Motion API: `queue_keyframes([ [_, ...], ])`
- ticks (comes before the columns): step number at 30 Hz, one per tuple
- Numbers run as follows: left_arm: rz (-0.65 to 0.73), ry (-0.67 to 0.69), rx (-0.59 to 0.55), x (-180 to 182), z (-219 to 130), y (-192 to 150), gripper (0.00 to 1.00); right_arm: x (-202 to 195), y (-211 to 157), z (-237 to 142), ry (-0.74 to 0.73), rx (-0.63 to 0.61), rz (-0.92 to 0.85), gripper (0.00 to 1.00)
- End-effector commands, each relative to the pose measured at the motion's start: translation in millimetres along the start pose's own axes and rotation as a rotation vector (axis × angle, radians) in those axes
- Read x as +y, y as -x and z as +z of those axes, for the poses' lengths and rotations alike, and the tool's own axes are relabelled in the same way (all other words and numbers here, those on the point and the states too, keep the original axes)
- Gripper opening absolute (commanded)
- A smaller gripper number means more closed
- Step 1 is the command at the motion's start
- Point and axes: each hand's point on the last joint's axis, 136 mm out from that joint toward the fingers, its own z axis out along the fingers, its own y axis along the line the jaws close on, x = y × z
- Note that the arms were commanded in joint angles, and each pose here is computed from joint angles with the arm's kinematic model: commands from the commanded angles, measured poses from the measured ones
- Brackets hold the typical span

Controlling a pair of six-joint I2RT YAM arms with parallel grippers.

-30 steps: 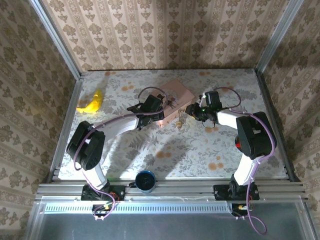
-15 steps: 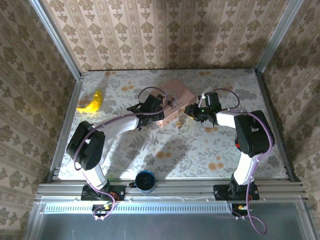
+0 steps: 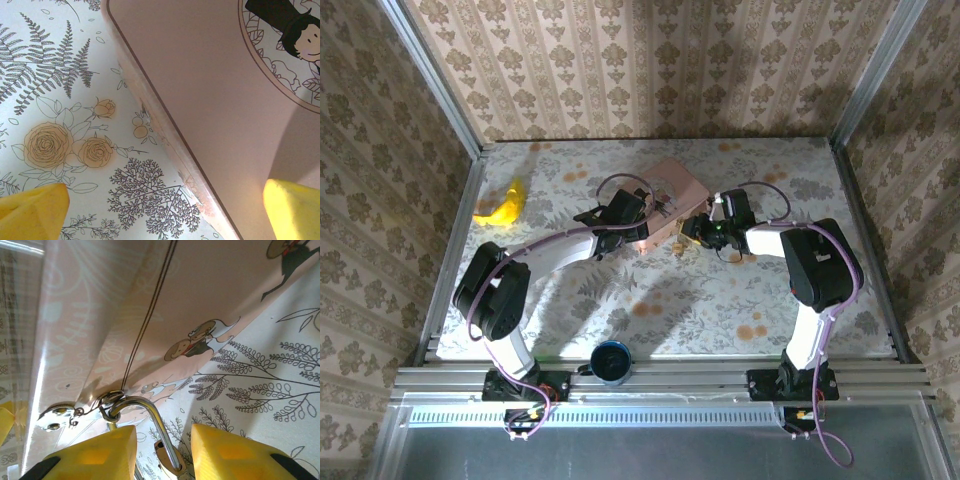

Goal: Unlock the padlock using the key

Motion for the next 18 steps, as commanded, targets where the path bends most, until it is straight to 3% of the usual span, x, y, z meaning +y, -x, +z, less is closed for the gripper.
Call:
queue_keyframes([
  [1, 0.064, 0.101, 0.105, 27.4, 10.0, -27.9, 1.0, -6.3, -5.7, 6.9, -0.013, 0.023, -0.011, 0.35],
  [10, 0.061, 0.095, 0.099, 24.8, 9.4, -25.9, 1.0, -9.2, -7.5, 18.2, -0.012, 0.046, -0.031, 0.32],
  [18, 0.058, 0.09, 0.094, 22.1, 9.2, -24.3, 1.0, -25.9, -12.8, 24.7, -0.141, 0.036, -0.086, 0.32],
])
